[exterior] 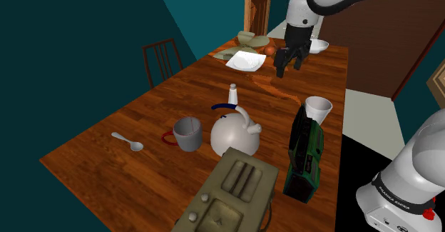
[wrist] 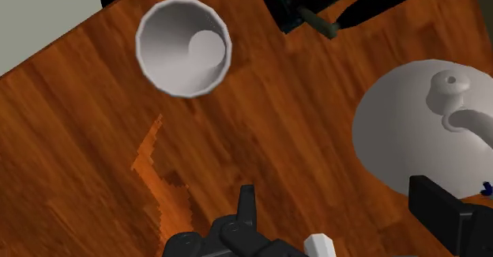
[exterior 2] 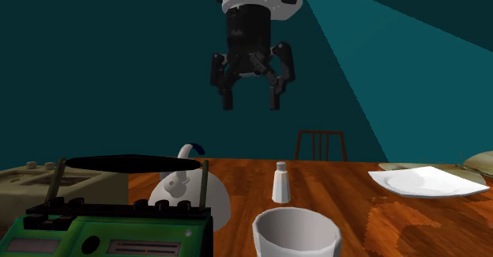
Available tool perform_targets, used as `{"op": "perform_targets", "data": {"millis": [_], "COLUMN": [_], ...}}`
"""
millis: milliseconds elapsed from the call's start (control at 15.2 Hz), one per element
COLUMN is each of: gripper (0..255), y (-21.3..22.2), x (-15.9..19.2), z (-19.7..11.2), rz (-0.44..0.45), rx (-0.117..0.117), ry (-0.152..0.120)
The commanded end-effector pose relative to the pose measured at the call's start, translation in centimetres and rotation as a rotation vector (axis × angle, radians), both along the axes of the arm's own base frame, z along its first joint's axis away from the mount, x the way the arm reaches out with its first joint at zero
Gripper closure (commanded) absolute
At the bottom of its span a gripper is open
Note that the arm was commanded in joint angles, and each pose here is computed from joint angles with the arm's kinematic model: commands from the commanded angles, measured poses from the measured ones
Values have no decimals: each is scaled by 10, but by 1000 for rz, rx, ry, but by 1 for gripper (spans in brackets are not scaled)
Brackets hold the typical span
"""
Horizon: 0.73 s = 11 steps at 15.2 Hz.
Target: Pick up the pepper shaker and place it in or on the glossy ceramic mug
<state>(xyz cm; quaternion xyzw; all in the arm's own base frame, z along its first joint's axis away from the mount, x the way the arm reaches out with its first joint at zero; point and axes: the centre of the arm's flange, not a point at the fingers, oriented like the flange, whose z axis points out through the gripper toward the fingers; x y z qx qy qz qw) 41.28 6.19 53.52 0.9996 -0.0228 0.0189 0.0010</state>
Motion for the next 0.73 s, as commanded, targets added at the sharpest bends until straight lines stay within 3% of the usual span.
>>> {"op": "perform_targets", "data": {"millis": [0,660], "gripper": [0,0], "y": [4,27], "x": [21,129], "z": [-12,-74], "rz": [1,4], "rx": [-7,-46], "ry": [-11,-59]}}
